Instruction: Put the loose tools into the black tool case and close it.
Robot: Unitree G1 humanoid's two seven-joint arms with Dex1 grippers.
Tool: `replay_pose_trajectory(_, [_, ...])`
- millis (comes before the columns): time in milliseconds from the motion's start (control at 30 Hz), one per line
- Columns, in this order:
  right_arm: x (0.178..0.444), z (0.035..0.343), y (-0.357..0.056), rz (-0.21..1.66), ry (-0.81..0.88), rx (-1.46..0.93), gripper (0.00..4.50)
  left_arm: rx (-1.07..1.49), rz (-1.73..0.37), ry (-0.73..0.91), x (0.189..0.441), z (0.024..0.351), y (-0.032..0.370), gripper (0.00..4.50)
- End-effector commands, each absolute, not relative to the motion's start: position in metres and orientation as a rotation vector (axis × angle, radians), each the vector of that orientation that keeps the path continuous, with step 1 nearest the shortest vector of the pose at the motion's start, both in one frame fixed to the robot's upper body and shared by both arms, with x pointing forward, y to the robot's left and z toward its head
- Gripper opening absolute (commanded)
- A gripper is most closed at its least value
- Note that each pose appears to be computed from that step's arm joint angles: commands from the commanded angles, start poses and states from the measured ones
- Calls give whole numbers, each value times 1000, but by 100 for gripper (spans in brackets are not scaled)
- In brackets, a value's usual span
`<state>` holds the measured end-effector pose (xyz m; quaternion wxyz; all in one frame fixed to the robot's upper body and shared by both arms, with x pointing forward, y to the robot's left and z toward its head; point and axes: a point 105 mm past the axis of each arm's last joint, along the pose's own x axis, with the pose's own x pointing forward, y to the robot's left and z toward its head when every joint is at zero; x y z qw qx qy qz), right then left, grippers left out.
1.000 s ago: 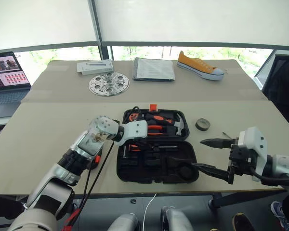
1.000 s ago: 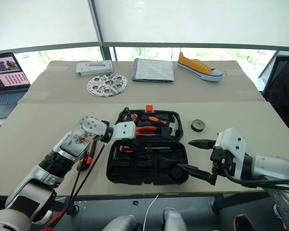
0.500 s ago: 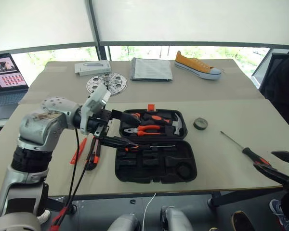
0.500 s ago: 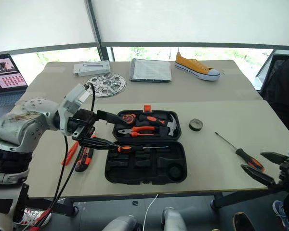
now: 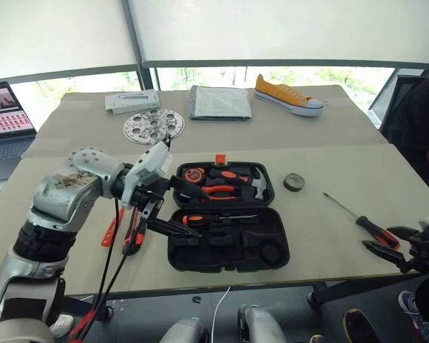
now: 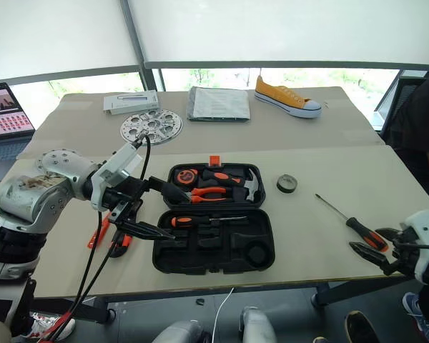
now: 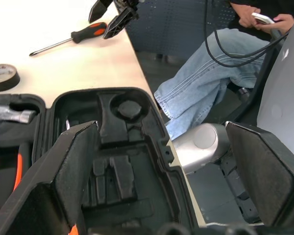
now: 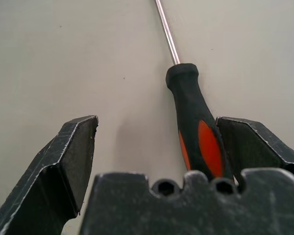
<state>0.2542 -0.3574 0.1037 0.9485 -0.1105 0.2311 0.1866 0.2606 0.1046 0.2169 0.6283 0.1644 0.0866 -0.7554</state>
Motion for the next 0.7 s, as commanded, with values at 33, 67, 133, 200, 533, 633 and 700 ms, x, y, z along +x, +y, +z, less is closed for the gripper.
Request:
replay_pose_trajectory(33, [261,98,-362,365,482,-212,450,409,-1707,161,259,224,105,447])
replay_pose_trajectory(67, [262,95,-362,364,490,-209,450,410,-1701,162,259,223,105,447])
replay_pose_trajectory(133, [263,90,-363,363,496,-218,398,412,-1697,167,259,221,107,450])
replay_pose_trajectory(200, [263,88,-363,366,497,-215,349,411,-1692,172,258,219,108,450])
replay_pose_trajectory(533, [268,114,-373,335,411,-237,105,418,-1648,191,259,213,115,450])
replay_pose_trajectory(633, [277,150,-358,399,300,-237,105,437,-1631,234,258,206,125,450])
replay_pose_trajectory(700, [283,174,-322,545,223,-251,105,441,-1614,261,257,204,133,450])
